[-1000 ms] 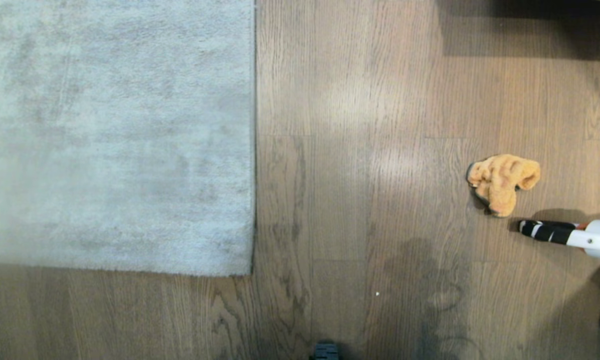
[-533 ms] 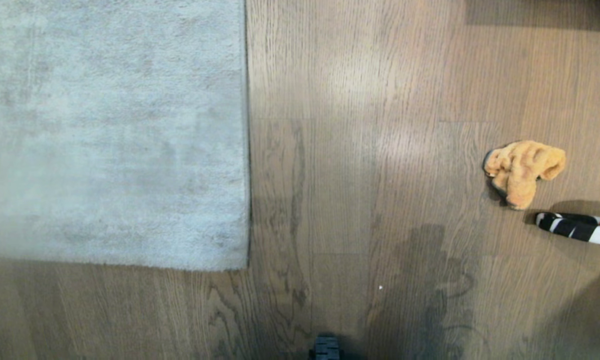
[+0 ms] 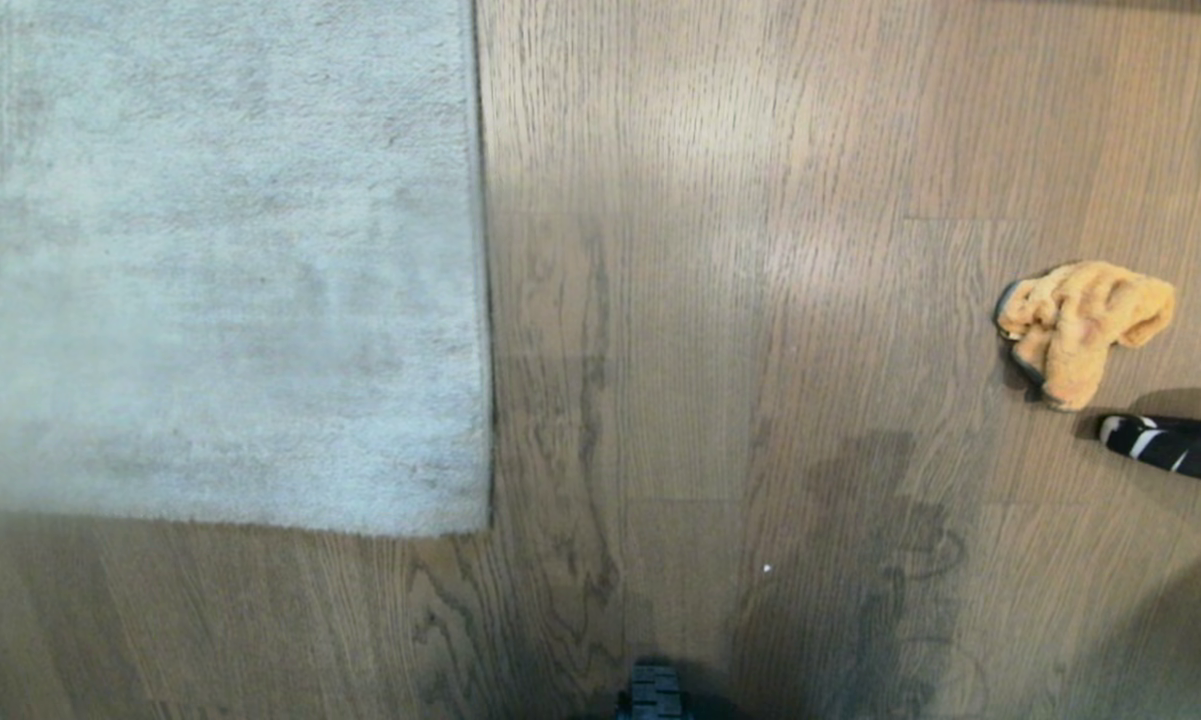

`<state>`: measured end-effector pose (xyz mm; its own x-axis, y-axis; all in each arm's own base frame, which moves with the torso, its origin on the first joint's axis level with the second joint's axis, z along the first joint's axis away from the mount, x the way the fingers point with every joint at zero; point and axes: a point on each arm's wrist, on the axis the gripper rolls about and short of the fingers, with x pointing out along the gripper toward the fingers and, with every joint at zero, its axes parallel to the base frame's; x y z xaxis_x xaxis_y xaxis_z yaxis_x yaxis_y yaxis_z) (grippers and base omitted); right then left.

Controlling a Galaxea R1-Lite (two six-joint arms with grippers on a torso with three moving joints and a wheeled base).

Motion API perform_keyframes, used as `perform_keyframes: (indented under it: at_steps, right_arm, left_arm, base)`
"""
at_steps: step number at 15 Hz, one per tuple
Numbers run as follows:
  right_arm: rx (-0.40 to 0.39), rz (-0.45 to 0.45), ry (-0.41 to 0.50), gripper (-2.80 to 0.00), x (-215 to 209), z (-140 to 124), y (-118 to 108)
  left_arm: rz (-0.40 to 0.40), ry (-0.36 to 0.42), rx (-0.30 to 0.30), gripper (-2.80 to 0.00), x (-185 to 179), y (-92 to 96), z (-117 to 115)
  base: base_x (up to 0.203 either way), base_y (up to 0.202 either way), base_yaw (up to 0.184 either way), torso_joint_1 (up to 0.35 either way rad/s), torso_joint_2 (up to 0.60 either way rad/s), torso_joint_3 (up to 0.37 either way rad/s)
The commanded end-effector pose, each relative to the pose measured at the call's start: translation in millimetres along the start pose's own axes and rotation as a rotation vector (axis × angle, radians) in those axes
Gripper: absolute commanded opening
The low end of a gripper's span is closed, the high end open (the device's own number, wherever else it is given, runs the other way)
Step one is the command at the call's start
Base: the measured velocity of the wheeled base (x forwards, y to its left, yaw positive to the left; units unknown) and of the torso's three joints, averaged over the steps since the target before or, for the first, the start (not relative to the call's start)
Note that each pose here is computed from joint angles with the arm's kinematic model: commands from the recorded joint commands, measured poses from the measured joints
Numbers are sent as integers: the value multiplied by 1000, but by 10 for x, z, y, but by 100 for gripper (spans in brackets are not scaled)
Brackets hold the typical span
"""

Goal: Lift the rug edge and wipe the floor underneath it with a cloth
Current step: Pick up the rag

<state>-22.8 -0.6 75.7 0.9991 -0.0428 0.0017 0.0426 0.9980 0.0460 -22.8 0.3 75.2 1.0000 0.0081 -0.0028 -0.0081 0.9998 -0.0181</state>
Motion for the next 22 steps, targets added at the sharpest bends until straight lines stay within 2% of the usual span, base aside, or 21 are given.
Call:
perform_keyframes:
  at_steps: [1, 22]
  right_arm:
    - [0, 0, 0, -280, 0, 0, 0]
    - [-6, 0, 2, -280, 0, -2, -1]
  left_arm:
    - [1, 0, 0, -280, 0, 0, 0]
    - [1, 0, 1, -280, 0, 0, 0]
  base:
    - [0, 0, 0, 0, 0, 0]
    - [0, 0, 0, 0, 0, 0]
